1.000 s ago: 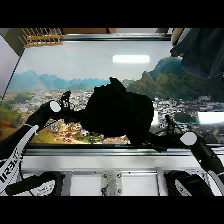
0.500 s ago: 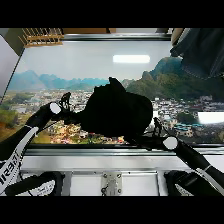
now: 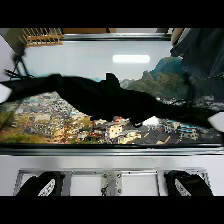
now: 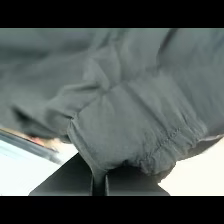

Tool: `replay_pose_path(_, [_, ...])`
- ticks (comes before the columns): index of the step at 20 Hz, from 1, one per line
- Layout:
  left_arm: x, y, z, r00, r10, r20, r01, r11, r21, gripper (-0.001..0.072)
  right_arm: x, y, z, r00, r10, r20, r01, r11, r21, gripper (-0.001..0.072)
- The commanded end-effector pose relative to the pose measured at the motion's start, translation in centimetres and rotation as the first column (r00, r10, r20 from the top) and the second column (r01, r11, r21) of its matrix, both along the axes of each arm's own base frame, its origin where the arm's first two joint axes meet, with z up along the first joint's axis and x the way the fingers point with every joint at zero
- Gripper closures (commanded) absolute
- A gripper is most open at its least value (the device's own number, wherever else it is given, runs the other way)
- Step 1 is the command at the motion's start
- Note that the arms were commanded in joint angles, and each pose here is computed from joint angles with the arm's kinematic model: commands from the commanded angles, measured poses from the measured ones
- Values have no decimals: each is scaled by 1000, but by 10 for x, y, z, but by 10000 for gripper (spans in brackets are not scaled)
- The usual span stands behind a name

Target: Fold the clothes and pants, and hang the long-sleeved shirts on hangers.

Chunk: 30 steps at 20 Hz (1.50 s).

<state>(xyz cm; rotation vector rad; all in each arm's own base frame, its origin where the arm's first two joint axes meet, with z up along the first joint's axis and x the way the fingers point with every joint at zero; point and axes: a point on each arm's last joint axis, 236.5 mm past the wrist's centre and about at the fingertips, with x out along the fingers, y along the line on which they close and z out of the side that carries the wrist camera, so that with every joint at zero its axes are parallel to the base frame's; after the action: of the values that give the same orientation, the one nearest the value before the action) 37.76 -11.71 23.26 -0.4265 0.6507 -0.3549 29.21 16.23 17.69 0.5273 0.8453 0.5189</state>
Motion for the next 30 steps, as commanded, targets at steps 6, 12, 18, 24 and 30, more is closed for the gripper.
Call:
replay_pose_path(6, [-180,-7,280,715,0,699,116,986,-118,699,-74,-24,211,920,-100,379,77,994,77,696])
replay_pose_path(12, [-165,-12,277,729,-9,685,124,985,-119,699,-104,-19,179,983,-161,85,143,973,181,695])
replay_pose_path(18, [-2,-44,162,921,-47,387,87,992,-87,699,-78,-18,52,935,-151,-321,191,977,97,695])
replay_pose_path(24, [104,-72,-11,997,-83,2,83,994,-68,699,20,-41,-38,951,-181,-249,173,983,-54,693])
replay_pose_path(30, [74,-65,-102,944,-151,-292,191,975,114,699,75,-77,-94,947,-247,-207,201,955,-220,379])
